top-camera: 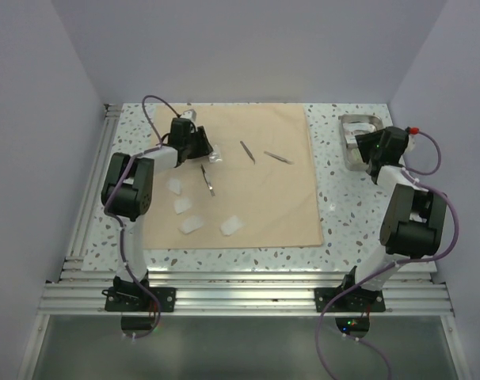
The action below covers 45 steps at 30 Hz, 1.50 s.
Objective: Prepare the surgical pack
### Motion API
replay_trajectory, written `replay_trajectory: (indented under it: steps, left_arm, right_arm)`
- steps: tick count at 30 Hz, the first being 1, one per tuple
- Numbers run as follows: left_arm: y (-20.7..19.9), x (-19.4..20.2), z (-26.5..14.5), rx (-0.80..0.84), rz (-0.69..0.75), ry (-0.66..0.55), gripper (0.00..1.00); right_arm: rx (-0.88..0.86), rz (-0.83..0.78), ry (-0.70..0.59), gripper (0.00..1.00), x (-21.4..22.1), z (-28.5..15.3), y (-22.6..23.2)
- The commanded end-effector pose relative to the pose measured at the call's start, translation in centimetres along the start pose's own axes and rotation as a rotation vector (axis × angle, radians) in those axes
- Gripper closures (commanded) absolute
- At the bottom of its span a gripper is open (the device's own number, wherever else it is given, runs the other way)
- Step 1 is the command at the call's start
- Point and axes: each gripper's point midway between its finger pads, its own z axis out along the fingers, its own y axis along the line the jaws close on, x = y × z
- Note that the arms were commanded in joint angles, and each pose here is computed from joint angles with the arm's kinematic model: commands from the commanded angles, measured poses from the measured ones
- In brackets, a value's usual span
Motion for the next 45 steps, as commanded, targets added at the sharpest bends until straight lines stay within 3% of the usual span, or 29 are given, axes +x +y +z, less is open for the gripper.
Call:
replay_trajectory:
  steps: [1, 11, 13, 17, 21, 23, 28, 33, 36, 38, 40, 45]
  left_arm:
    - [-2.1, -1.2, 0.1, 0.123, -0.044, 0.0, 0.51]
    - [-1.9, -0.8, 0.0, 0.298, -0.193, 0.039, 0.79]
    - [-1.6, -0.7, 0.1, 0.306, -0.208, 0.045, 0.8]
    - [-1.6, -0.1, 0.6, 0.336, -0.231, 0.068, 0.78]
    - [-1.8, 0.3, 1.0, 0.353, -0.245, 0.089, 0.6]
    - [-1.8, 0.2, 1.0, 0.355, -0.247, 0.086, 0.56]
    - [-2.0, 0.3, 1.3, 0.366, -0.254, 0.098, 0.58]
    - [-2.3, 0.3, 1.7, 0.382, -0.266, 0.105, 0.66]
    - [-2.5, 0.2, 1.9, 0.384, -0.264, 0.11, 0.75]
    - [-2.7, 0.2, 2.0, 0.391, -0.259, 0.115, 0.83]
    - [-3.0, 0.2, 2.1, 0.408, -0.254, 0.119, 1.0]
    - [-5.6, -0.6, 0.2, 0.566, -0.26, 0.107, 1.0]
  right_arm:
    - [-0.106, -0.02, -0.028, 0.58, -1.4, -1.1, 3.4]
    - [-0.109, -0.019, 0.015, 0.59, -0.3, -0.5, 3.1]
    - [-0.113, -0.034, 0.001, 0.59, -0.4, -0.9, 3.5]
    - [-0.126, -0.058, -0.021, 0.59, -0.6, -1.7, 4.3]
    - [-0.144, -0.063, -0.026, 0.59, -0.9, -2.2, 5.2]
    - [-0.153, -0.064, -0.03, 0.59, -1.1, -2.5, 5.7]
    - [-0.158, -0.062, -0.026, 0.59, -1.1, -2.6, 5.9]
    - [-0.167, -0.059, -0.014, 0.59, -0.7, -2.7, 6.2]
    - [-0.182, -0.058, 0.004, 0.59, -0.2, -2.8, 6.5]
    - [-0.192, -0.061, 0.015, 0.59, 0.2, -2.9, 6.7]
    - [-0.214, -0.069, 0.046, 0.59, 1.0, -3.0, 7.1]
    - [-0.341, -0.057, 0.123, 0.58, 3.2, -4.4, 8.5]
